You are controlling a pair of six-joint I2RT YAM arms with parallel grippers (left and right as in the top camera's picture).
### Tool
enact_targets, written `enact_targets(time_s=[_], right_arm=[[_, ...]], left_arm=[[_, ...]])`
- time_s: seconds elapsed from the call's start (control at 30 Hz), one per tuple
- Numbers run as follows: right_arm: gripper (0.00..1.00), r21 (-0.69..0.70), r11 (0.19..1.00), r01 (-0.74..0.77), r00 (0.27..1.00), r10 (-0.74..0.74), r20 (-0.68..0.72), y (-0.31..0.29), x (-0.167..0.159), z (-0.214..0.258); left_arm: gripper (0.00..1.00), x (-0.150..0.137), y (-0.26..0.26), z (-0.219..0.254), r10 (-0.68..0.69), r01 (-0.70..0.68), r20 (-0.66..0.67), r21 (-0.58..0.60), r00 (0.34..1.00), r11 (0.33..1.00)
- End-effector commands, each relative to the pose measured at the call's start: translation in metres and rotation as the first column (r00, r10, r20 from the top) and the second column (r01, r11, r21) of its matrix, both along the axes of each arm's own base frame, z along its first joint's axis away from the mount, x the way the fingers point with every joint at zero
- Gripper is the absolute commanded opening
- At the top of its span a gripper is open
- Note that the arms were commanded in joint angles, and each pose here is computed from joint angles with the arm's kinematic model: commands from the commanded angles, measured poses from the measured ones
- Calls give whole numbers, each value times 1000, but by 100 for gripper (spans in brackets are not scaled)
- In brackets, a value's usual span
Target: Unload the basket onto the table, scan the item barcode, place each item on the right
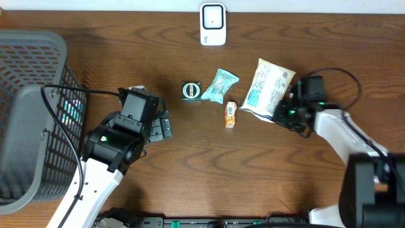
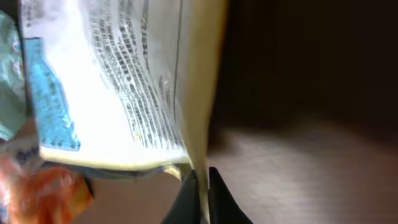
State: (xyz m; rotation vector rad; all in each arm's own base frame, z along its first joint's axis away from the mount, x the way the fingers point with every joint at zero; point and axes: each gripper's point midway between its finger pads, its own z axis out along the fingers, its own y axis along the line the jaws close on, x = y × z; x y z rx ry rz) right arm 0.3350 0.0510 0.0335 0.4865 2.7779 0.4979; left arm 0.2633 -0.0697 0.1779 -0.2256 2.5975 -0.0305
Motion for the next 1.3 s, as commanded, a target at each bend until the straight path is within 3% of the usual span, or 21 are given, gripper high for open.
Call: enact_targets(time_s=[0.0,0.1,0.3,0.33,0.43,0.53,0.83,1.03,1.27], right_arm=[[1,-107,994,-16,997,24,71,-31,-2,24],[1,-176,982,68,994,-53,92,-61,-9,40],[3,-130,983,127,986,-111,123,-61,-6,50],[9,-113,986,122,986,-107,128,-57,-4,51],[48,-83,992,94,984,-80,159,-47,4,54],[62,-83,994,76,982,-60,178,-40,11,52],[68,-67,998,23,998,-19,62,-16,14,2],[64,57,997,-54,998,52,29,16,18,-23],[63,75,994,-75,996,71,50,24,26,-31]], left_arm=[[98,1,3,1,9,-9,4,15,1000,1000],[97,1,3,1,9,-10,4,15,1000,1000],[98,1,3,1,10,-10,4,15,1000,1000],[98,1,3,1,9,-10,4,15,1000,1000],[98,1,3,1,9,-10,4,15,1000,1000],[97,1,3,1,10,-10,4,15,1000,1000],[98,1,3,1,10,-10,4,15,1000,1000],[98,1,3,1,10,-10,4,15,1000,1000],[97,1,3,1,10,-10,4,15,1000,1000]])
